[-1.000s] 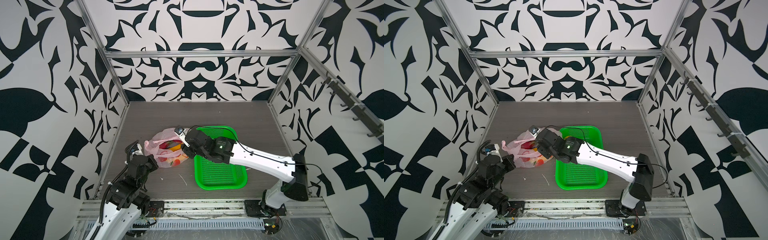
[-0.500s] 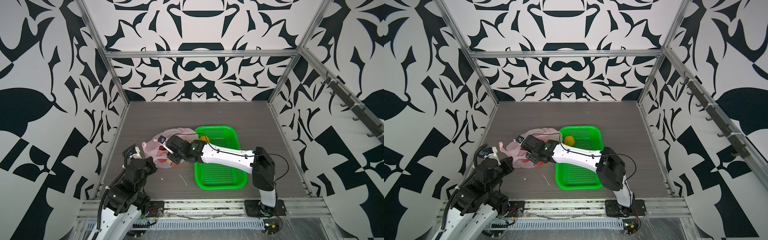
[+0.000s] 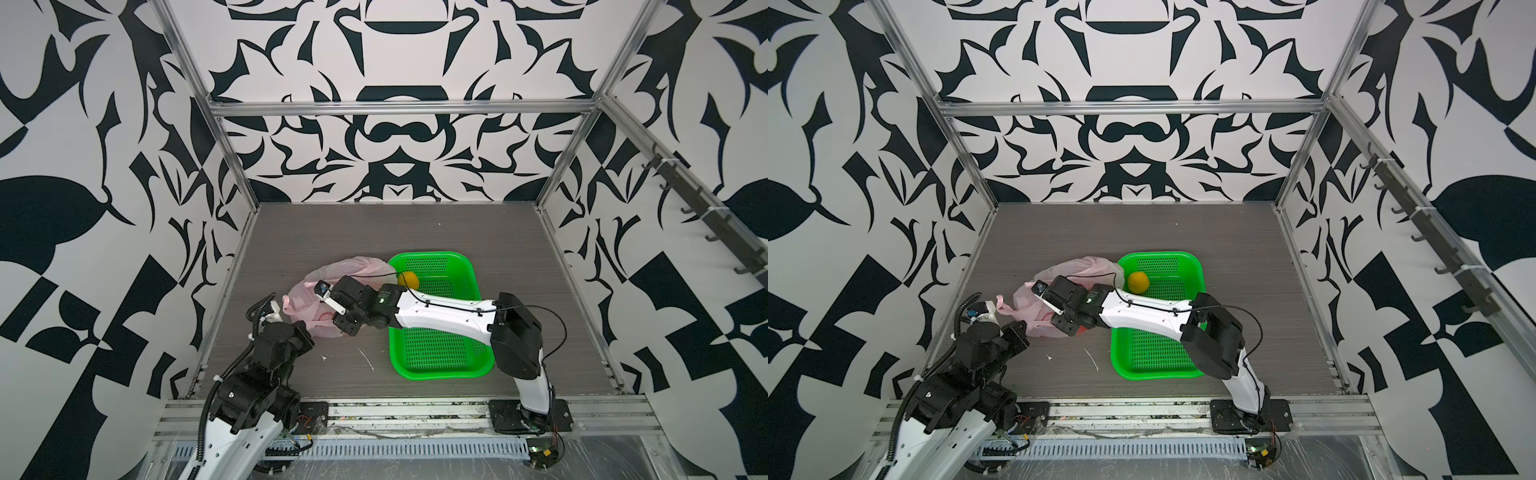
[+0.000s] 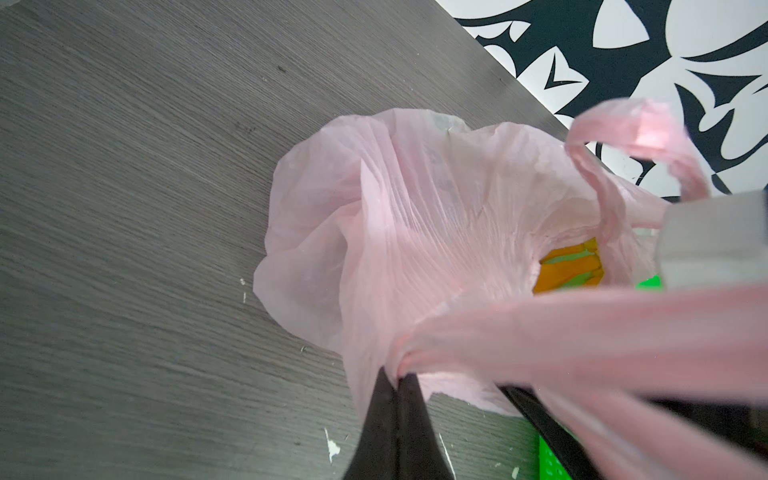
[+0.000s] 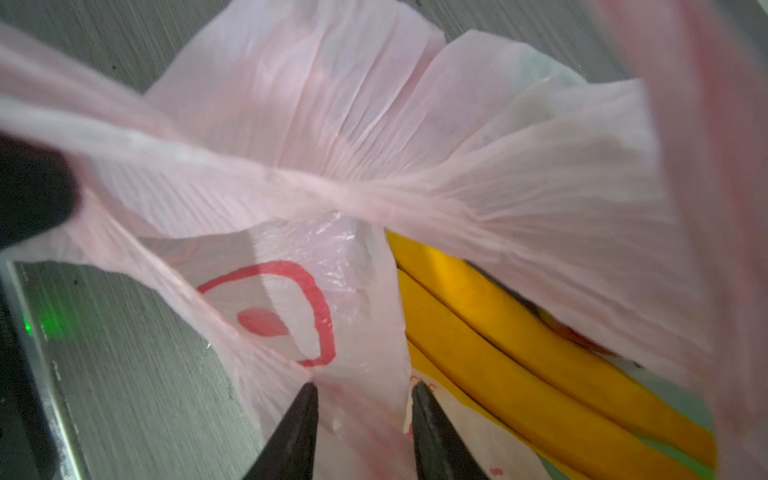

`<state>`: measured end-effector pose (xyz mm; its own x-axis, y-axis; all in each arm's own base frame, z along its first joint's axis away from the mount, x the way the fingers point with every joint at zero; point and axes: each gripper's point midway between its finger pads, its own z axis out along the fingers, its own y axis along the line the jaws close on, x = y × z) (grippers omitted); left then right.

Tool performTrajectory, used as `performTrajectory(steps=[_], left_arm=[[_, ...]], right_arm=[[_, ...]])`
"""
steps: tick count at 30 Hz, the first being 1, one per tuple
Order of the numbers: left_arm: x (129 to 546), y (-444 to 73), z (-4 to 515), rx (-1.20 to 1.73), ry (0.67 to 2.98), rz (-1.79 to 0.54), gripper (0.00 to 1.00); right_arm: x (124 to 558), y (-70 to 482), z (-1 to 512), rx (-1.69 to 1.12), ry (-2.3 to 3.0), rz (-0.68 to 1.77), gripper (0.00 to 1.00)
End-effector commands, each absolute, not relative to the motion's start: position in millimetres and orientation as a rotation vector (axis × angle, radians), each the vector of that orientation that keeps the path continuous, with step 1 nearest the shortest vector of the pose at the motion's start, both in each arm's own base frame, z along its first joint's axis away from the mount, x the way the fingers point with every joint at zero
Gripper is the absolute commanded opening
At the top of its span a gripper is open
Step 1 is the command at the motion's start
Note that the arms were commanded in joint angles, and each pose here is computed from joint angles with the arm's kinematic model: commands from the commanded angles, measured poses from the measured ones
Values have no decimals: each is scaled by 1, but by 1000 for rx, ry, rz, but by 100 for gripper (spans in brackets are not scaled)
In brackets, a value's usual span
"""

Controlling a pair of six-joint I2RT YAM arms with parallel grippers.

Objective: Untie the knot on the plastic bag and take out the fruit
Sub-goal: 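Reach the right gripper down into the pink bag toward the fruit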

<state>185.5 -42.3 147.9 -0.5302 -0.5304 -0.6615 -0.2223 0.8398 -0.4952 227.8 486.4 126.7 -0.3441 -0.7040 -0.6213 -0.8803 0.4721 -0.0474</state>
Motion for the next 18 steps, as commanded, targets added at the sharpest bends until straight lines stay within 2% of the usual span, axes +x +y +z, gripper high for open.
performTrajectory(steps=[1, 12, 18], left_arm=[[183, -34, 142, -585, 2131, -403, 0], [191, -39, 156, -579, 2084, -443, 0], [192, -39, 166, -562, 2065, -445, 0]], right_arm=[[221, 494, 138, -1304, 2132, 465, 40], [266, 500, 170, -1118, 2015, 290, 34], [290, 514, 164, -1098, 1990, 172, 33]])
